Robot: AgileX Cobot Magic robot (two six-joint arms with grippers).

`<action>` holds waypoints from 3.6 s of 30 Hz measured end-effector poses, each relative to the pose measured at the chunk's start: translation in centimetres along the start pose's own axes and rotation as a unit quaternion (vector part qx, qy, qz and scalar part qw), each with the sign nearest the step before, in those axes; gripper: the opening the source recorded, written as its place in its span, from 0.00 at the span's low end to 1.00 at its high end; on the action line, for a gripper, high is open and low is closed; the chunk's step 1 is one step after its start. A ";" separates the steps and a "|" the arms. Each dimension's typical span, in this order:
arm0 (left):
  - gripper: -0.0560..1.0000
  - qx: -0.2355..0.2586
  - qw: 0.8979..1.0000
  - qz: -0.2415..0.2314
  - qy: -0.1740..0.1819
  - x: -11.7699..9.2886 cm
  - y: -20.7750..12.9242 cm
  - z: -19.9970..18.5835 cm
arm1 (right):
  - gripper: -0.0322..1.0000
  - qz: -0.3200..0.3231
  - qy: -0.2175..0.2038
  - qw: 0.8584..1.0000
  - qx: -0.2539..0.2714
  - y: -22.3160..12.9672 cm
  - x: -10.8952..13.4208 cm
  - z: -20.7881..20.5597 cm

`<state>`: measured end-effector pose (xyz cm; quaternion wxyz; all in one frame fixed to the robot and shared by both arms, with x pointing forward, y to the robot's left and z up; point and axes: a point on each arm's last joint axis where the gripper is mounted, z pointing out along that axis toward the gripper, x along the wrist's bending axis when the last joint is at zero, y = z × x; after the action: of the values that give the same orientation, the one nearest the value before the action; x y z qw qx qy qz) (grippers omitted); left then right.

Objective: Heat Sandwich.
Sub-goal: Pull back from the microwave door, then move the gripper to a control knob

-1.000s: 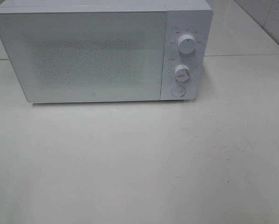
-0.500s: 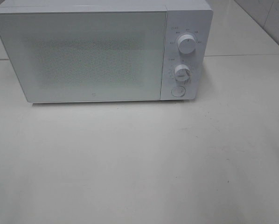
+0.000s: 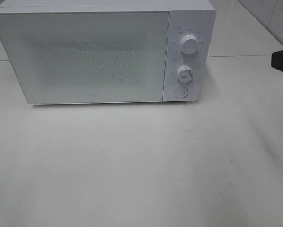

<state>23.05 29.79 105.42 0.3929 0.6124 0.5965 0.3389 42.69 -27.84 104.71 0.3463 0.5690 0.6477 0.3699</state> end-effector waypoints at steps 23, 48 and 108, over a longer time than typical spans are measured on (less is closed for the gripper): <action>0.99 0.000 1.000 0.000 0.000 0.0 0.0 0.0 | 0.77 -0.002 0.032 0.998 -0.059 -1.1 2.3 8.9; 0.99 0.000 1.000 0.000 0.000 0.0 0.0 0.0 | 0.77 0.010 -0.024 0.988 -0.152 -5.3 8.8 10.9; 0.99 0.000 1.000 0.000 0.000 0.0 0.0 0.0 | 0.76 0.043 -0.048 0.983 -0.172 -6.6 12.3 21.0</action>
<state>23.03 29.78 105.42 0.3935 0.6122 0.5962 0.3388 56.43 -14.34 88.41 0.4536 0.5453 0.5319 0.4626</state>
